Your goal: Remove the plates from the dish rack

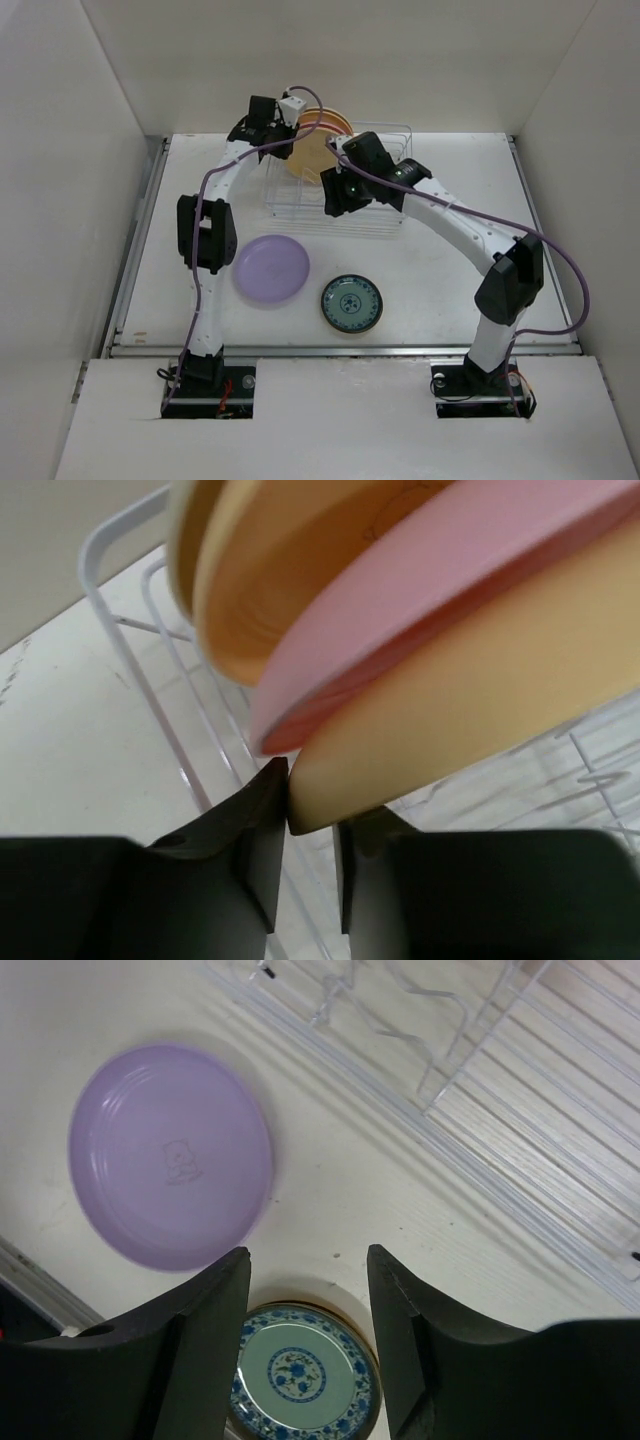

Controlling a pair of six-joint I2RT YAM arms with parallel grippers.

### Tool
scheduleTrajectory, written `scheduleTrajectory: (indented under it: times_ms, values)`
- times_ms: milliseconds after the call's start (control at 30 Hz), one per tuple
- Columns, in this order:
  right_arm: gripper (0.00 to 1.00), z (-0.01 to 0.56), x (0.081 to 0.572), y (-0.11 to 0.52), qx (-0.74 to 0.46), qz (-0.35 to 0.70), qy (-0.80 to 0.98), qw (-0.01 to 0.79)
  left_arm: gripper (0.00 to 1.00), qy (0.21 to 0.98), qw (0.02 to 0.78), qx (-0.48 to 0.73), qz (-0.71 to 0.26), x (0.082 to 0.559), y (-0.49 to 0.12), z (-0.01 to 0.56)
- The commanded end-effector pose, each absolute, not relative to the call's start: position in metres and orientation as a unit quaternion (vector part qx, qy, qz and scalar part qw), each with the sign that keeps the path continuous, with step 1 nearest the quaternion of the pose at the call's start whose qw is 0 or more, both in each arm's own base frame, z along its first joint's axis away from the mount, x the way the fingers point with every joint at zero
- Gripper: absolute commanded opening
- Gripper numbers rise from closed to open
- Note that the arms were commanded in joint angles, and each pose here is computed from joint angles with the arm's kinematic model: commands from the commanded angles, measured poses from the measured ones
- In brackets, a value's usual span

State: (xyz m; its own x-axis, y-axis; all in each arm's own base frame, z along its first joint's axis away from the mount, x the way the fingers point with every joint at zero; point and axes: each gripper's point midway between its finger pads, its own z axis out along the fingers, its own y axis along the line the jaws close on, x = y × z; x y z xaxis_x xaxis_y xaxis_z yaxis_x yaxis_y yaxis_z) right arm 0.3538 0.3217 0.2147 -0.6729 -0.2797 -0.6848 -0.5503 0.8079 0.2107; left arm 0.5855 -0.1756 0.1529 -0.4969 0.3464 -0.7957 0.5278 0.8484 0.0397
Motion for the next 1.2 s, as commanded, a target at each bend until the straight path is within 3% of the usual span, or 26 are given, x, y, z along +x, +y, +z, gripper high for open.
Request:
scheduleTrajectory:
  times_ms: [0,67,367,633,967,1100,1167]
  values:
    - [0.56,0.226,0.353,0.31,-0.219,0.193,0.893,0.342,0.16,0.828,0.498,0.247,-0.074,0.604,-0.169,0.199]
    - [0.56,0.226,0.353,0.31,-0.215,0.194,0.894,0.341,0.01,0.827,0.501,0.243,-0.077,0.603,-0.169,0.202]
    - [0.56,0.219,0.351,0.304,-0.207,0.181,0.902,0.333,0.0,0.821,0.522,0.206,-0.107,0.573,-0.169,0.259]
    - [0.55,0.262,0.359,0.302,-0.177,0.208,0.886,0.374,0.0,0.807,0.539,0.191,-0.15,0.542,-0.174,0.332]
    - [0.54,0.282,0.373,0.277,-0.129,0.199,0.886,0.4,0.0,0.846,0.433,0.167,-0.261,0.469,-0.139,0.338]
    - [0.54,0.295,0.386,0.245,-0.062,0.185,0.886,0.42,0.0,0.881,0.336,0.191,-0.272,0.411,-0.109,0.31]
    - [0.54,0.3,0.391,0.233,-0.039,0.179,0.883,0.431,0.0,0.905,0.238,0.208,-0.284,0.364,-0.102,0.282]
